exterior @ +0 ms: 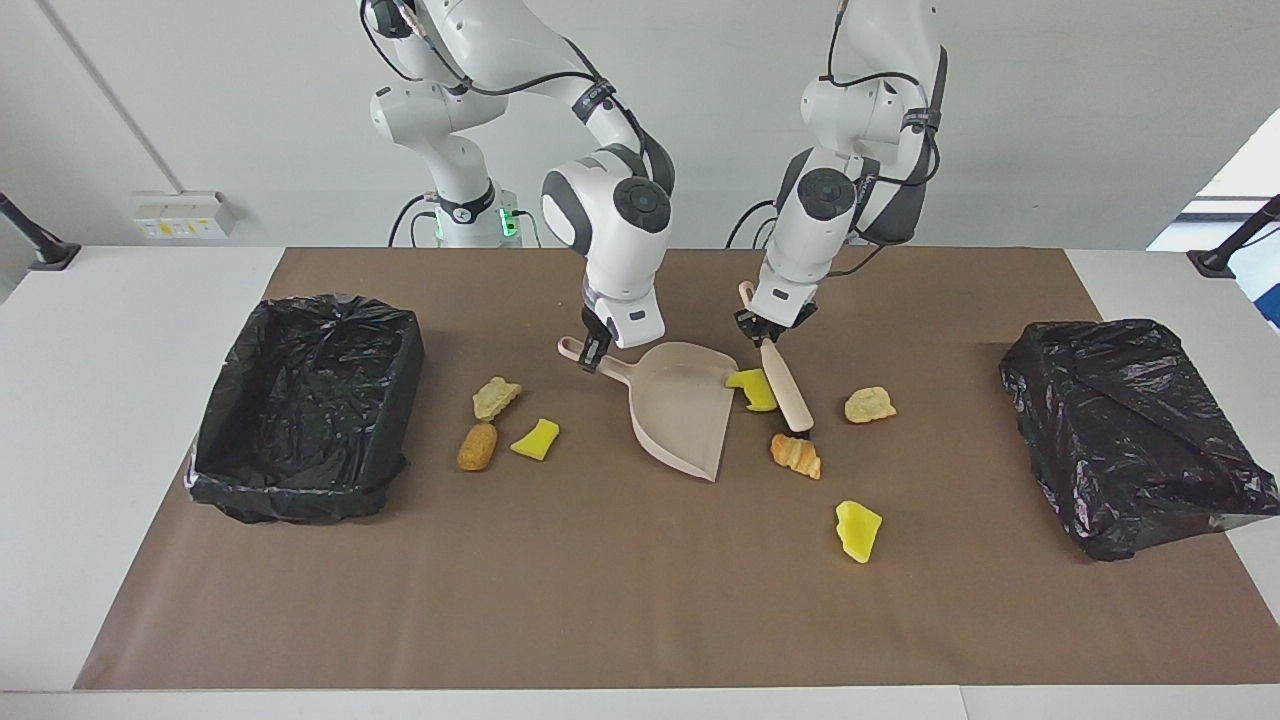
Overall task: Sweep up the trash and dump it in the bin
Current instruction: 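Sweep debris with the brush toward the dustpan held by the right gripper, then sweep more debris into the dustpan with the left gripper's brush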
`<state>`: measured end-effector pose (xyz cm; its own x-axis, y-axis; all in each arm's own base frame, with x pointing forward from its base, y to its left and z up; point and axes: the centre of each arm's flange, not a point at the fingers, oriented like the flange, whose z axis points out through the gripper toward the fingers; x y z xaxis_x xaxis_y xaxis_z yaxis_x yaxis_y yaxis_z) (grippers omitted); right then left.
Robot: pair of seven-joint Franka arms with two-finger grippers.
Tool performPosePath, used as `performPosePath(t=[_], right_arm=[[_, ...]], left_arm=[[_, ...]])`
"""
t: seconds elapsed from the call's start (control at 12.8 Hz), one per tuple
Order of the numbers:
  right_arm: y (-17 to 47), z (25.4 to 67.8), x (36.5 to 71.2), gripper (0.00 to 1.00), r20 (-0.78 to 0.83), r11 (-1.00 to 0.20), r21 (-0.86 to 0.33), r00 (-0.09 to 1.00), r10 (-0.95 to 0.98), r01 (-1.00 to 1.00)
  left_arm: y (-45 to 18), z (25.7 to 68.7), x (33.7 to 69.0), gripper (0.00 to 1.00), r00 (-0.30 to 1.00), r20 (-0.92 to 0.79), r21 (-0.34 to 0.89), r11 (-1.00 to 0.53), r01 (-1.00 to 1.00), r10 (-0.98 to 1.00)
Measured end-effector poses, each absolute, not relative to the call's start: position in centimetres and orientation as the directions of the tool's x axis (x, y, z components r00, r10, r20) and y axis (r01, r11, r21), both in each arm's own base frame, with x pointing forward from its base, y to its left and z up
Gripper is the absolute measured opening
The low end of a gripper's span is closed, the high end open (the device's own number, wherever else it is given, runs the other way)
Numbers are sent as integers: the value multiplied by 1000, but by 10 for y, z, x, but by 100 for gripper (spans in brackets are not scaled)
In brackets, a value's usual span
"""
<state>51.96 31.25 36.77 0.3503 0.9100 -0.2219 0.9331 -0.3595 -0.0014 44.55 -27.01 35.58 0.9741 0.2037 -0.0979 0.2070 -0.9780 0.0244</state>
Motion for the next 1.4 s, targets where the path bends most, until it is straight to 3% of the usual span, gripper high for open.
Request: performPosePath(t=[0.23, 0.47, 0.7, 1.01, 1.4], right_arm=[[302, 364, 524, 33, -223, -381, -12, 369, 902, 925], [302, 364, 523, 33, -224, -381, -13, 369, 902, 924], [302, 364, 523, 33, -223, -382, -13, 370, 902, 924], [304, 364, 521, 33, -223, -437, -12, 424, 878, 899], [309, 363, 514, 33, -235, -492, -31, 472, 849, 870]], left_arm=[[-303, 365, 455, 26, 984, -78, 58, -985, 163, 158], [-341, 374, 437, 26, 994, -66, 73, -993, 94, 89], [-339, 394, 448, 26, 995, -56, 77, -993, 90, 86], [-265, 420, 518, 26, 1000, 21, 43, -999, -13, -12], [-154, 408, 630, 26, 974, 81, -43, -977, -209, -212]])
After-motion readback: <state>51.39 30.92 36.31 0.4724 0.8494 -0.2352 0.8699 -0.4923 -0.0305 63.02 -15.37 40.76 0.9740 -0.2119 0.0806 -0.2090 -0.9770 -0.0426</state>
